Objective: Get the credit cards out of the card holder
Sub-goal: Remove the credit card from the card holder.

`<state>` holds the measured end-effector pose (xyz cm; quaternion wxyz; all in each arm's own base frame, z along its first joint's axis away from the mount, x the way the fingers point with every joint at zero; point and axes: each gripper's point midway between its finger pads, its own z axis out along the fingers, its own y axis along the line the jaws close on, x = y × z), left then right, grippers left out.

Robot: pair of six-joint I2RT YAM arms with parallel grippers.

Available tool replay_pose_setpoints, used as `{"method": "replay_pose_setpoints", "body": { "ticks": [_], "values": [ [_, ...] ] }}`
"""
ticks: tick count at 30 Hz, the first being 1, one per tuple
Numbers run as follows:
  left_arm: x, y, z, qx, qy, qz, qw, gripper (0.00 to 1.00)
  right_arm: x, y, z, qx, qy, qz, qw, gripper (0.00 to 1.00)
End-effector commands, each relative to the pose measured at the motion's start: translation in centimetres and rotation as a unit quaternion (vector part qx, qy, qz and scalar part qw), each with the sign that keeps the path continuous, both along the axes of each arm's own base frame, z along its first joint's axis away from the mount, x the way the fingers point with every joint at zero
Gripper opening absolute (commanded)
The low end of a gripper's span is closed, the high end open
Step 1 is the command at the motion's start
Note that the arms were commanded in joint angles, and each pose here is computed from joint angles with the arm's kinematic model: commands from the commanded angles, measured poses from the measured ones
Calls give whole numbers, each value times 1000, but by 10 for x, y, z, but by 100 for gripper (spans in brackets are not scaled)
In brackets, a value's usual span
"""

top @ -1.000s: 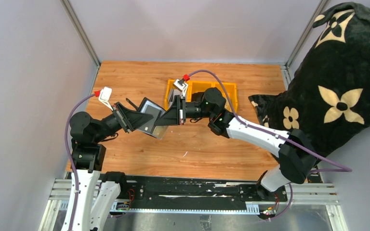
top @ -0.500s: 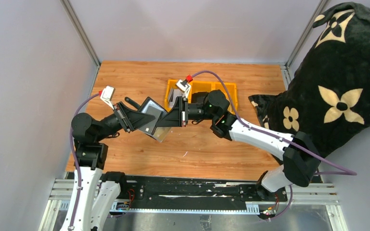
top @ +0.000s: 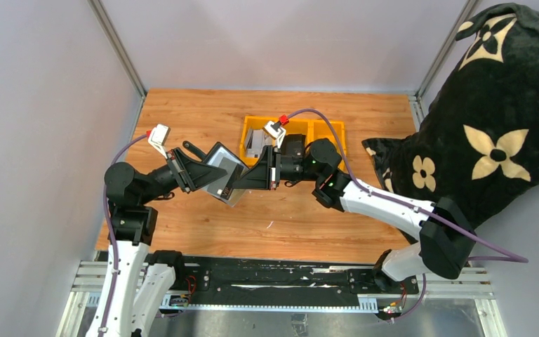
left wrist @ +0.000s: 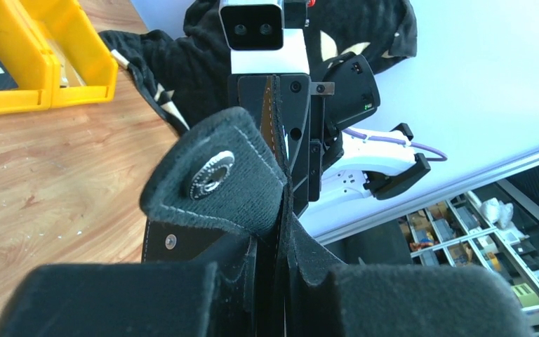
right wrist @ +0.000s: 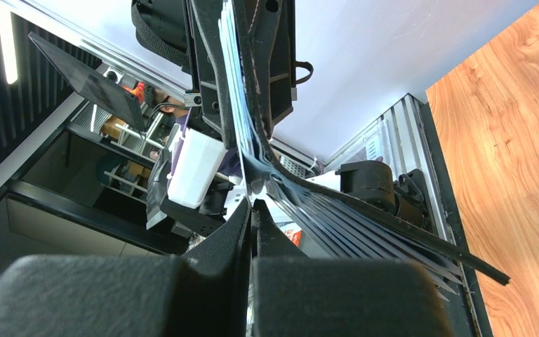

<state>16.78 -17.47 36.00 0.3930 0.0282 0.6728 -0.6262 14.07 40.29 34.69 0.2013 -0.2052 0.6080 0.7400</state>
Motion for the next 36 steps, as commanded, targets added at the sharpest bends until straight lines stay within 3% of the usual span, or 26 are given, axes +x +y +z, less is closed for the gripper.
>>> {"method": "replay_pose_setpoints", "body": {
  "ticks": [1,2,5,8,14,21,29,33,36],
  "values": [
    [-9,-1,26,-4,-47,-5,999,9,-4,-3,6,9,-9,1,1000,0],
    [-9,0,26,-4,-48,-4,999,6,-4,-3,6,9,-9,2,1000,0],
    [-7,0,25,0,-49,4,999,0,-4,-2,11,16,-6,2,1000,22],
    [-7,1,24,1,-50,7,999,0,-3,-1,20,34,-7,5,999,36],
    [-7,1,26,1,-53,8,999,0,1,6,31,45,-6,12,999,39],
    [-9,1,24,11,-58,10,998,0,5,13,42,62,3,23,998,28],
    [-2,8,15,68,-73,43,994,1,3,9,27,47,4,21,999,0],
    [0,6,19,55,-69,36,995,10,5,2,15,39,9,12,999,0],
    [0,6,21,53,-74,36,995,8,4,-3,12,39,10,9,999,0]
  ]
}}
